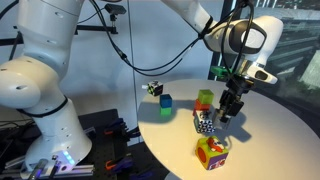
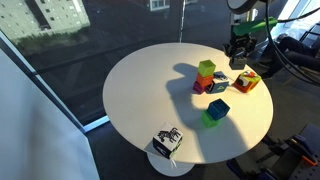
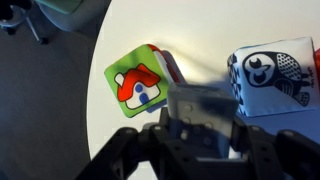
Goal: Pick up the gray block and put it on the table
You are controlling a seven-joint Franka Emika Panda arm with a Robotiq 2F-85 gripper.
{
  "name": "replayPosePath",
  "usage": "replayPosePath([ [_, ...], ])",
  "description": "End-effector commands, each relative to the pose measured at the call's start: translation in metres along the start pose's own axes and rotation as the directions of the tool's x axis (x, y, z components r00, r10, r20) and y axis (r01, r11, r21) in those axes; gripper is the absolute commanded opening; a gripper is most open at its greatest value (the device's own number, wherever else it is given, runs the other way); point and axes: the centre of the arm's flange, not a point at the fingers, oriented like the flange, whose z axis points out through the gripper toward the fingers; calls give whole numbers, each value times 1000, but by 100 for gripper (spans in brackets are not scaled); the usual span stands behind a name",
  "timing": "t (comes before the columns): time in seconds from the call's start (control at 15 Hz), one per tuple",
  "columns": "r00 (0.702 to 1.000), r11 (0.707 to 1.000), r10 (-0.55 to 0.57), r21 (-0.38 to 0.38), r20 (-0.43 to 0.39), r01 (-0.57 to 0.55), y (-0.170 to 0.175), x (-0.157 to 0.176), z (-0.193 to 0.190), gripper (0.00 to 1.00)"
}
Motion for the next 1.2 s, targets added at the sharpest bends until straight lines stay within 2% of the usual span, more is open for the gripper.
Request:
replayPosePath([
  [0.0,1000,1000,-5,-6,13,5,7,9,6,28],
  [0.67,997,996,-75,-45,29,76,3,-9,37,28],
  [0.93,996,994,-90,-60,2,90,1,-14,49,28],
  [1.07,995,993,-99,-65,-4,98,0,-16,49,78],
  [1.13,995,992,-103,-67,-5,103,0,-17,48,79],
])
